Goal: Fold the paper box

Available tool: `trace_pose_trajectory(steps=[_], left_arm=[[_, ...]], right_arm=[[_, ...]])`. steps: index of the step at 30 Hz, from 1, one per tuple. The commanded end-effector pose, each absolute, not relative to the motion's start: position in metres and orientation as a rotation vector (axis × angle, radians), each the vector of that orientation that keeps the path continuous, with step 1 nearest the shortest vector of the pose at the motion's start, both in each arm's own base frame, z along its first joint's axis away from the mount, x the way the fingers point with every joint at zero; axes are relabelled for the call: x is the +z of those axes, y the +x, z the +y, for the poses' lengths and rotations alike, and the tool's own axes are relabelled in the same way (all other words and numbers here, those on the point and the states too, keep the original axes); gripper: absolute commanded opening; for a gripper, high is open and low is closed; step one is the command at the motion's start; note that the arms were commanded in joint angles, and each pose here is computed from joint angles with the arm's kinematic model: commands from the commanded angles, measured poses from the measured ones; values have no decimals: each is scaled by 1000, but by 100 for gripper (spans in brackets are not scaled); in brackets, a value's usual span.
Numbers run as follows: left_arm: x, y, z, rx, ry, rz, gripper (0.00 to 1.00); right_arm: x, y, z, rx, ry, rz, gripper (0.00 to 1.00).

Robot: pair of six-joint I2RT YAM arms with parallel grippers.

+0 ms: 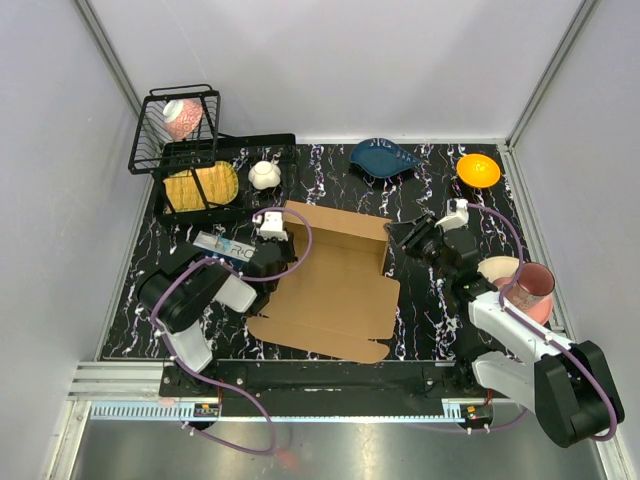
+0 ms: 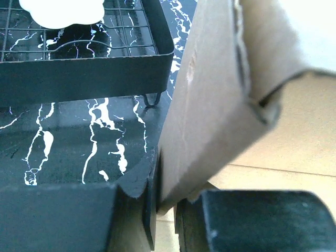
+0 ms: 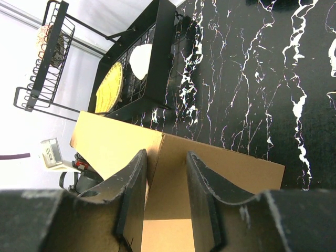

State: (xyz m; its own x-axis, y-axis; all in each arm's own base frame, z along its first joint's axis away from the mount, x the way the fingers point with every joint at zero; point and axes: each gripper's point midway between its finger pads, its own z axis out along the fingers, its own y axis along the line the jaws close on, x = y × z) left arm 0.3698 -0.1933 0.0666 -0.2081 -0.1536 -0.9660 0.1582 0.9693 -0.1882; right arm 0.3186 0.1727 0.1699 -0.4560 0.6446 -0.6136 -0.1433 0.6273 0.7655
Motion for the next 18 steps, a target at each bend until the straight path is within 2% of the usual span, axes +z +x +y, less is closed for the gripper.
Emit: trace_pose_trajectory(steps=[1,10,11,12,13,15,18], left_arm=[[96,381,-196,-326,-80,1637,0],[89,374,-202,-313,-45,1642,0],[89,373,-201,-315,-52,1643,12],[89,372,-200,-316,-51,1643,28],[90,371,-199,-314,-57,1644,49],[92,368,-195,-322,-82,1643,59],[96,362,-189,-324,-105,1640,68]], right_arm=[[67,271,163,793,408,2233,39],[70,269,161,785,401,2231,39],[70,267,160,780,403,2236,40],[72,268,159,778,406,2232,40],[76,268,159,779,400,2221,40],[80,268,157,763,403,2220,41],[89,268,153,741,404,2209,46]])
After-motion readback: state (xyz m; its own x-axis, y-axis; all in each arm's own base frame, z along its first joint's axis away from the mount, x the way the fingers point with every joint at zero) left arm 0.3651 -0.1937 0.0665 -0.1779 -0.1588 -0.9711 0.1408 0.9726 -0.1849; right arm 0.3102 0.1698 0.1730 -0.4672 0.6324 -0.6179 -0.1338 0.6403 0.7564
